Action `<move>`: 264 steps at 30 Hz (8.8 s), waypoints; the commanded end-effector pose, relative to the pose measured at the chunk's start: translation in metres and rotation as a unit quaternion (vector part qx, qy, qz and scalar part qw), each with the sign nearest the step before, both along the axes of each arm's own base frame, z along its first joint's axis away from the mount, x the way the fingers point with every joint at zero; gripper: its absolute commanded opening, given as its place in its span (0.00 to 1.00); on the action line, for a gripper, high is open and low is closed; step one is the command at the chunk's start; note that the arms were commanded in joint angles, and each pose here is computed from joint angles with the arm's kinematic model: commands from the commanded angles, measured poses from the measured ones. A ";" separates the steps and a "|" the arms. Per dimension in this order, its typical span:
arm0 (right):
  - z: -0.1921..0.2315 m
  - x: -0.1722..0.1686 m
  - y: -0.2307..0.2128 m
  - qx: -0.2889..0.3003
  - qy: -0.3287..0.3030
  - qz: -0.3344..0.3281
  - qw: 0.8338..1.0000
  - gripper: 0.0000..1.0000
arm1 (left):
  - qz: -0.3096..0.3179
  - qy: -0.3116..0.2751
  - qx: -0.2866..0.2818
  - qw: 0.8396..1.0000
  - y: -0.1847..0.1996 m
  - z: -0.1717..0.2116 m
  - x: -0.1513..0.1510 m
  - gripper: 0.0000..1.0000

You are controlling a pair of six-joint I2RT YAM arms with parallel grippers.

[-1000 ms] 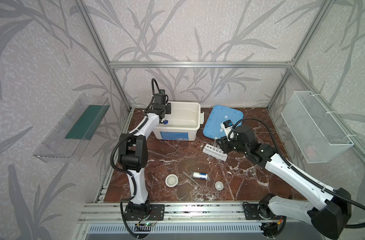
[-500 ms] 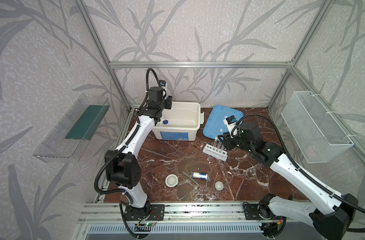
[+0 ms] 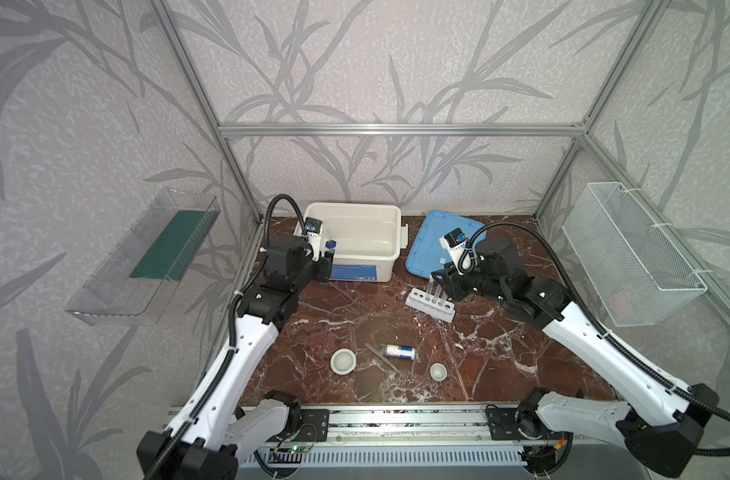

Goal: Organize the chemistry lab equipment

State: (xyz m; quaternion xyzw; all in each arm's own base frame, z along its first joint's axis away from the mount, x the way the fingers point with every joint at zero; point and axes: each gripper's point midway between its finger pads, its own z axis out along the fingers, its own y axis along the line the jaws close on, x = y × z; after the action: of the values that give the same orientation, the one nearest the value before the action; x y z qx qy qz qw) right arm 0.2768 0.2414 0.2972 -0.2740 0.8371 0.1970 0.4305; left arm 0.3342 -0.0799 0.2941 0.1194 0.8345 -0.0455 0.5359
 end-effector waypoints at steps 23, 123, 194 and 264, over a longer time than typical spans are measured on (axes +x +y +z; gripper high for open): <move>-0.144 -0.078 0.173 -0.076 0.196 0.135 0.968 0.45 | -0.089 0.098 -0.006 0.991 -0.006 -0.079 -0.117 0.56; -0.049 -0.016 0.001 0.096 0.115 -0.021 0.988 0.40 | -0.268 0.326 0.250 0.871 -0.070 -0.154 -0.102 0.08; -0.078 0.001 0.007 0.108 0.149 -0.045 0.982 0.39 | 0.227 0.366 -0.121 0.894 0.029 -0.159 0.191 0.03; -0.105 0.010 0.017 0.108 0.183 -0.051 0.976 0.38 | 0.121 0.425 0.028 0.897 0.035 -0.234 0.193 0.12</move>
State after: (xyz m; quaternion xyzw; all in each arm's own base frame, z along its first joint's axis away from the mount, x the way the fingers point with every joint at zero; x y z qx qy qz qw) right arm 0.2839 0.2565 0.1886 -0.1434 0.8916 0.3040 0.3034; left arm 0.5367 -0.0432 0.0743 -0.0097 0.9879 -0.0081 0.1548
